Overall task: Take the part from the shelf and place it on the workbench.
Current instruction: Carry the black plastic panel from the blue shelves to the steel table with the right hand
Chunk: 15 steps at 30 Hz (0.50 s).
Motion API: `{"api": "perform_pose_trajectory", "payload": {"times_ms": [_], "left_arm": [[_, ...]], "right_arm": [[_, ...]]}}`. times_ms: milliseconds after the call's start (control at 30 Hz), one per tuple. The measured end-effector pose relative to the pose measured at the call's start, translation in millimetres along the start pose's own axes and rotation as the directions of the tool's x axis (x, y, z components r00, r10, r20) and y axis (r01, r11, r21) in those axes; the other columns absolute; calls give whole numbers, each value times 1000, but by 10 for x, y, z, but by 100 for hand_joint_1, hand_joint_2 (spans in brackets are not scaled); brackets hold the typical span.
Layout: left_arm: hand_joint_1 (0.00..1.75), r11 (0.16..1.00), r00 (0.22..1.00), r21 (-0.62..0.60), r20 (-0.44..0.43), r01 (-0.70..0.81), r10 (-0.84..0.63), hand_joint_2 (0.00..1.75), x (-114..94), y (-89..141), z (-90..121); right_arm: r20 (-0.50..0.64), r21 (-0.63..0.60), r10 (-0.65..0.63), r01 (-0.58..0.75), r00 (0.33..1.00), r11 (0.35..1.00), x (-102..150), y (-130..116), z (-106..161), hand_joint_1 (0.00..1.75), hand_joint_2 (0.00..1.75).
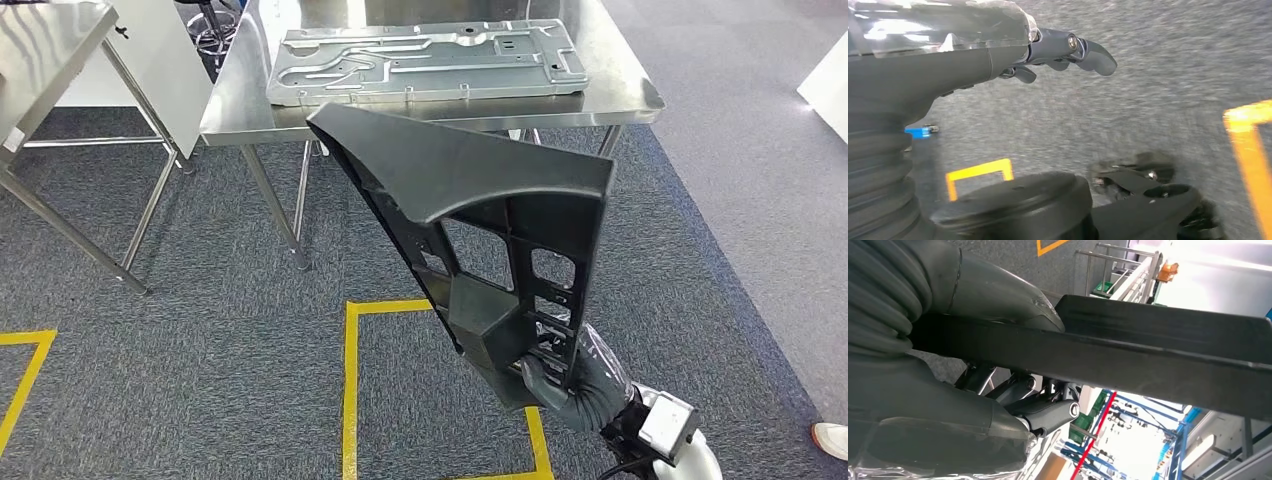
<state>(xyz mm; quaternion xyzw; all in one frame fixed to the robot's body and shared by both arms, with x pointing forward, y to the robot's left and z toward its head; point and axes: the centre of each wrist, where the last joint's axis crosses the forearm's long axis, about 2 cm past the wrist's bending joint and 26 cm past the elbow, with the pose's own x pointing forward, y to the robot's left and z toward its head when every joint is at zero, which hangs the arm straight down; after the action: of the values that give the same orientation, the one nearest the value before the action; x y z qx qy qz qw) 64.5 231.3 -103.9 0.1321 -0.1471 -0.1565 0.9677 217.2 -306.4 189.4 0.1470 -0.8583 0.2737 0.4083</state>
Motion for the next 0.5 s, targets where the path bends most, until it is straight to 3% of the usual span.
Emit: {"api": "perform_pose_trajectory", "payload": {"times_ms": [500], "left_arm": [[0, 1000, 1000, 0, -8, 2, -2, 175, -7, -3, 1]], "right_arm": [[-4, -7, -3, 3, 1000, 1000, 52, 65, 95, 175, 175]]}}
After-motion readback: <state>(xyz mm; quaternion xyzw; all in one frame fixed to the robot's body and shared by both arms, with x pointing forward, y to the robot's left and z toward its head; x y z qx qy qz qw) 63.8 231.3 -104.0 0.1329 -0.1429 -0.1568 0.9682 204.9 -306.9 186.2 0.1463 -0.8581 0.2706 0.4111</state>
